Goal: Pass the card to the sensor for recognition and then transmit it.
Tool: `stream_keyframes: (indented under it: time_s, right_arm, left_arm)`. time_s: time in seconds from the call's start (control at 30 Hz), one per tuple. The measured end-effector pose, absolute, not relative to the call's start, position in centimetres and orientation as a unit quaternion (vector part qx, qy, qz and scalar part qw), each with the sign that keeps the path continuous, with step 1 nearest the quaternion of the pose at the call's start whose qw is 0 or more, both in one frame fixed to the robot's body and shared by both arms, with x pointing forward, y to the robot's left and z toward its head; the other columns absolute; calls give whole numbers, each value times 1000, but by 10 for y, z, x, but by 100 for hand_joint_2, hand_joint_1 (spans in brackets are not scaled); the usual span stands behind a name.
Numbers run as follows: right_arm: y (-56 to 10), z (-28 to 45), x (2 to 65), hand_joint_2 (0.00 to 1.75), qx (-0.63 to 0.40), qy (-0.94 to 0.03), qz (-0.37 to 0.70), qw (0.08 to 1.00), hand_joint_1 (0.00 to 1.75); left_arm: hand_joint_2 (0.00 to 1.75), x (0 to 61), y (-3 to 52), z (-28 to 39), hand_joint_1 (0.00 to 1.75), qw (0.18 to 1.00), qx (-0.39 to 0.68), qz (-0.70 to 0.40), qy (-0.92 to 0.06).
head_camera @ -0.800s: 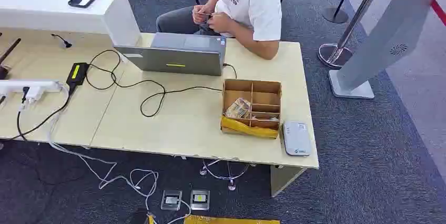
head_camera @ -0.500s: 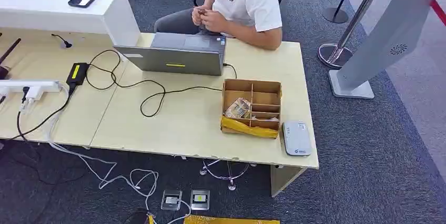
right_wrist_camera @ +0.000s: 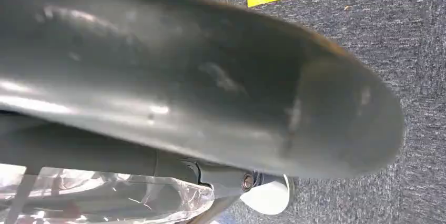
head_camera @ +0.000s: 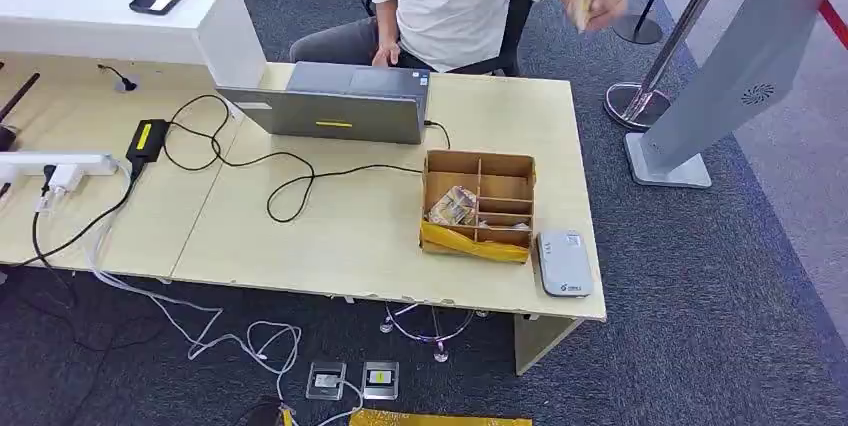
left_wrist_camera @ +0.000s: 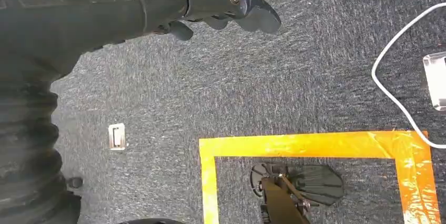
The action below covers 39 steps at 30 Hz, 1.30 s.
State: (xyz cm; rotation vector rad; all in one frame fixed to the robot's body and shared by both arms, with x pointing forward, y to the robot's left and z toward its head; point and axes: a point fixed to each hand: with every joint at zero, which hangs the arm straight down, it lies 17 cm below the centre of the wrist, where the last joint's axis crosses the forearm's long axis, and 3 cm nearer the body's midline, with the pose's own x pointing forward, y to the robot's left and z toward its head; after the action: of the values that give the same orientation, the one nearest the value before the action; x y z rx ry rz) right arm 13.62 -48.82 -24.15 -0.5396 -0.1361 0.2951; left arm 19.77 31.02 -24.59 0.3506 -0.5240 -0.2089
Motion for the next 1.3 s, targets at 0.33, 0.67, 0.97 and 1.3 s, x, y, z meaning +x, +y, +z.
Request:
stream_keyframes:
  time_s: [0.33,0.67,0.97,1.3]
  right_arm:
    - [-495,-238,141,175,-268,-73,127,952,0]
    - [-610,-169,212,175,-318,-118,-40,940,0]
    - [-799,83,342,175,-443,-261,-140,846,0]
    - [-849,297,405,175,-521,-393,-140,744,0]
  left_arm:
    - [175,198,310,-246,0,945,172,-103,-257]
    - [175,204,308,-243,0,939,170,-116,-276]
    - [175,211,304,-239,0,931,170,-135,-292]
    - [175,212,300,-238,0,926,168,-151,-302]
